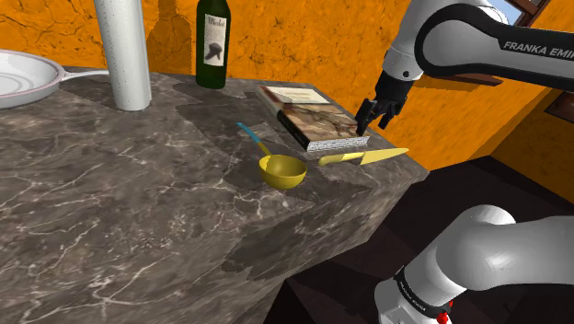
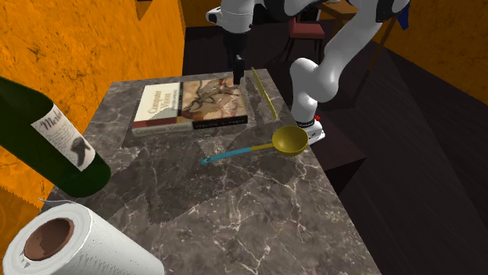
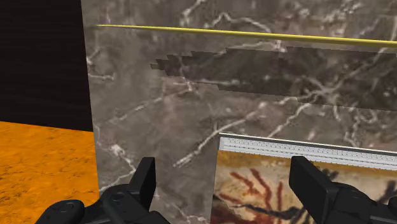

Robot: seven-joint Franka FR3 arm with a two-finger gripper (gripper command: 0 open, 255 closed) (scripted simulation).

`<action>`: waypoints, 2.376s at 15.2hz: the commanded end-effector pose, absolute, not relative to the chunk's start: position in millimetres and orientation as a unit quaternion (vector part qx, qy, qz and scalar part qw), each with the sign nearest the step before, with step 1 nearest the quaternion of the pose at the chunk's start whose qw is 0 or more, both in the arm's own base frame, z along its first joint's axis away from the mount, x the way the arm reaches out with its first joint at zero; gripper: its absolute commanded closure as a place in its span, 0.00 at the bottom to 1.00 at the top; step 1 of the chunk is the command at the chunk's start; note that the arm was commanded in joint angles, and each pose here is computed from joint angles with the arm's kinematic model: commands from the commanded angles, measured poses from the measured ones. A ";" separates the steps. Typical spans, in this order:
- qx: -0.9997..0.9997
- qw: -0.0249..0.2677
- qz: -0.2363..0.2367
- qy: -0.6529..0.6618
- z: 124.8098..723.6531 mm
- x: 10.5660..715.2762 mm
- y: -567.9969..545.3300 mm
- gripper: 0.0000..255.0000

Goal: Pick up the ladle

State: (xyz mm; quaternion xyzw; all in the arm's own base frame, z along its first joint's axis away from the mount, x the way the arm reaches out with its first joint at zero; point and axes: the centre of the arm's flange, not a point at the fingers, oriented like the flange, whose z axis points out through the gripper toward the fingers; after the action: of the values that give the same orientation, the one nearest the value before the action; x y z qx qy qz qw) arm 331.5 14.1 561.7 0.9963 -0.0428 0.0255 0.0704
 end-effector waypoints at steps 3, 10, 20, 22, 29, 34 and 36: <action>0.996 0.069 0.029 -0.045 562.3 336.5 39.4 0.00; 0.996 0.064 0.043 -0.051 565.3 354.5 127.9 0.00; 0.995 0.058 0.063 -0.060 571.7 381.7 253.9 0.00; 0.994 0.057 0.067 -0.062 573.3 387.3 279.0 0.00; 0.994 0.053 0.075 -0.066 566.8 400.2 335.8 0.00; 0.994 0.053 0.075 -0.066 540.4 400.2 335.8 0.00; 0.994 0.053 0.075 -0.066 537.3 400.2 335.7 0.00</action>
State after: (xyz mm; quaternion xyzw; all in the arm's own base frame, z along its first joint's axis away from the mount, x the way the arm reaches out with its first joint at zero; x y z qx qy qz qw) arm 399.9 335.6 539.7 0.9935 -0.0657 0.0753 0.0536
